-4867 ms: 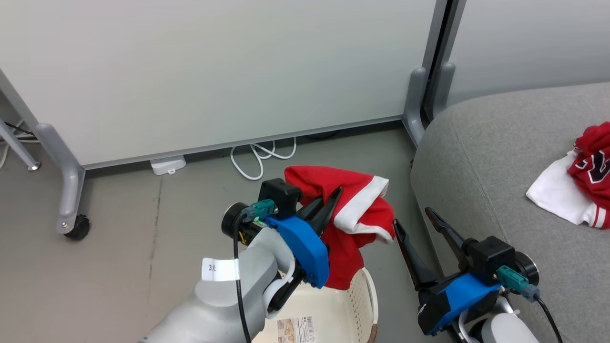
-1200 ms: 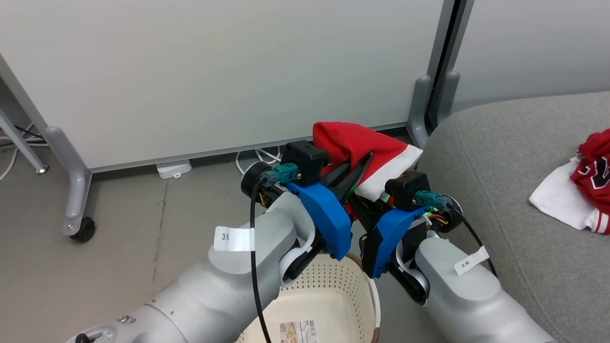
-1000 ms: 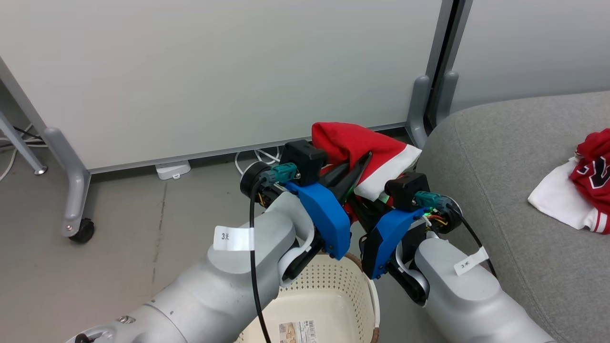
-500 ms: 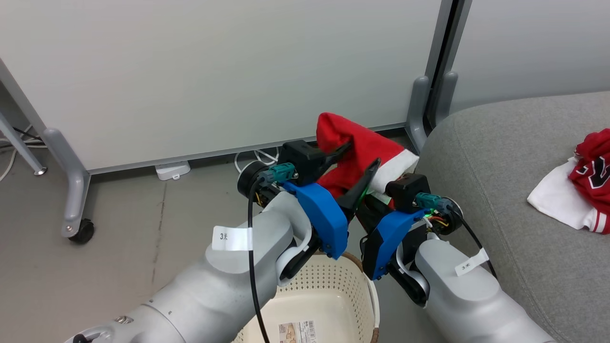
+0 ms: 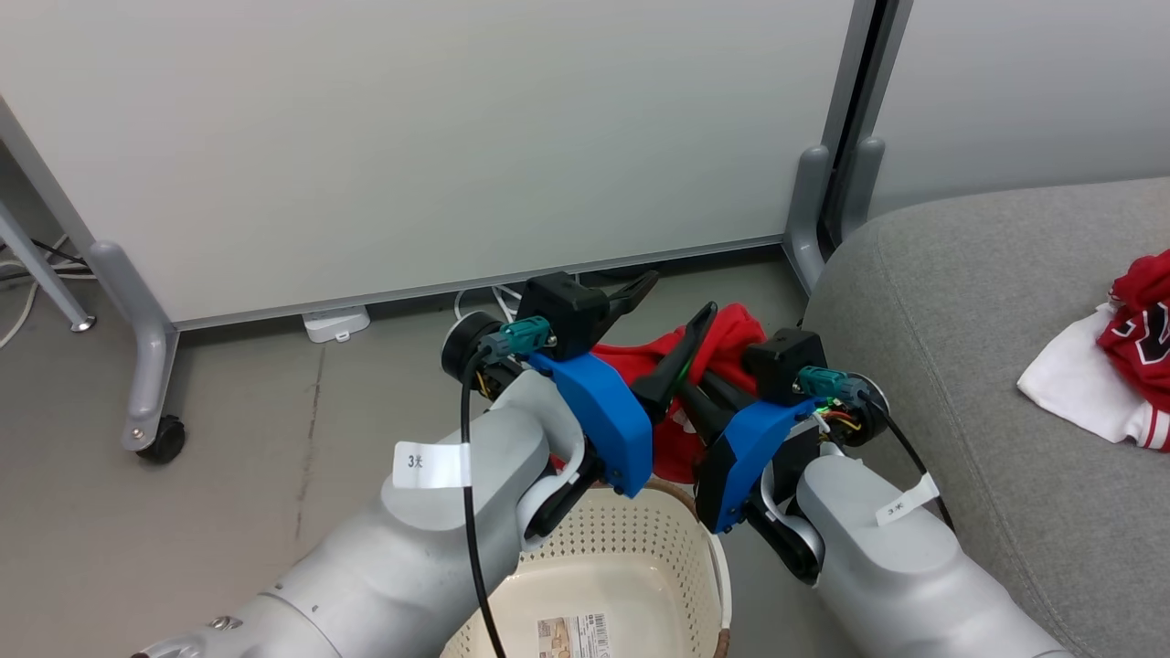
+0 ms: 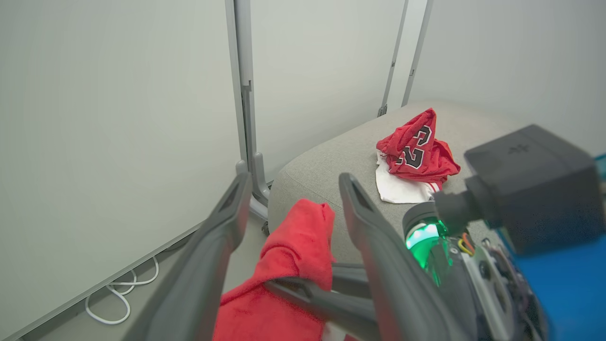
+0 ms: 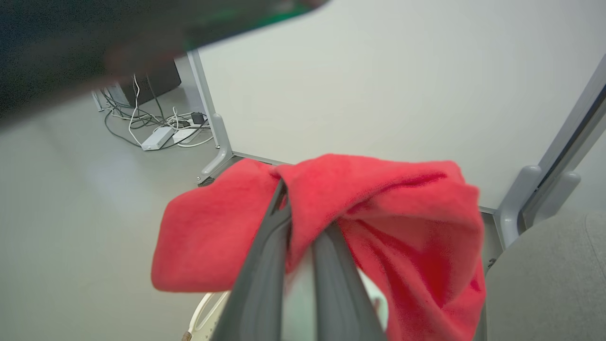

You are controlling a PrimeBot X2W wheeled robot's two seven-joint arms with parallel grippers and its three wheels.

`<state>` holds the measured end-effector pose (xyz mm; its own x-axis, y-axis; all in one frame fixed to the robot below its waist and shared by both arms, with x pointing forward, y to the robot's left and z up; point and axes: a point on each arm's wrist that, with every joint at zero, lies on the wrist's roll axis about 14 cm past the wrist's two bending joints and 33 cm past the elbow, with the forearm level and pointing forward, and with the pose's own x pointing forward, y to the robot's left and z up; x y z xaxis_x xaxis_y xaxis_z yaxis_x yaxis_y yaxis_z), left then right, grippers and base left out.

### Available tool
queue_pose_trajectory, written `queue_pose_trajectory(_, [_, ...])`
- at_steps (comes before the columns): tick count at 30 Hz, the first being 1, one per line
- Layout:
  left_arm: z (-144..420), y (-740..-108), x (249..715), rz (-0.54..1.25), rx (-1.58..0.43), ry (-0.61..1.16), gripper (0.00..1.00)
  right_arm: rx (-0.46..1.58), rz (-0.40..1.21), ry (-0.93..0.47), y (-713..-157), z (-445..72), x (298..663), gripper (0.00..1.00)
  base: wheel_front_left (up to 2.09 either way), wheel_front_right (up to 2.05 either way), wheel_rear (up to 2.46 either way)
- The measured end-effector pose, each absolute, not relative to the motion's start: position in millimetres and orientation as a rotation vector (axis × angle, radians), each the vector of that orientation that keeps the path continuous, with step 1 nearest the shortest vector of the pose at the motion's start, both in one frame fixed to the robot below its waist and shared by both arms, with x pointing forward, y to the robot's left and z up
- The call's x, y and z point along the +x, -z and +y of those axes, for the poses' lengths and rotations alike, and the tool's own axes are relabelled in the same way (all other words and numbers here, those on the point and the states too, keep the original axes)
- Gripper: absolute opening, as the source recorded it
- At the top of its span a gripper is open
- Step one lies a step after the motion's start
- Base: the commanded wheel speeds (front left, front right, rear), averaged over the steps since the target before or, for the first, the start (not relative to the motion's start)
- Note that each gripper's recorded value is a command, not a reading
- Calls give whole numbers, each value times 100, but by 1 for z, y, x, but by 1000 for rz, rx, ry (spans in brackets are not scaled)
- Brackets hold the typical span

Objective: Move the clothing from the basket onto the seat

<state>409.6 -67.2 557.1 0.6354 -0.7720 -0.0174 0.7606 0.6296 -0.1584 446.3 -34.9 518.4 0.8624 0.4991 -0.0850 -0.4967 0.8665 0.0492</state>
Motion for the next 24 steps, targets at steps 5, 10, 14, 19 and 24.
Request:
queue_pose_trajectory(5, [-58, -564, 416, 52, -140, 858, 100, 27, 94, -520, -519, -36, 446, 0, 0, 0, 0])
queue_pose_trajectory(10, [-35, -562, 420, 4, -151, 807, 100, 35, 80, -507, -523, -40, 450, 0, 0, 0, 0])
queue_pose_trajectory(14, [-11, -550, 416, -13, -174, 745, 100, 39, 69, -494, -525, -44, 454, 0, 0, 0, 0])
queue_pose_trajectory(19, [24, -528, 406, -20, -179, 648, 100, 38, 60, -470, -525, -51, 460, 0, 0, 0, 0])
queue_pose_trajectory(24, [53, -508, 395, -2, -181, 555, 100, 36, 52, -442, -526, -60, 463, 0, 0, 0, 0])
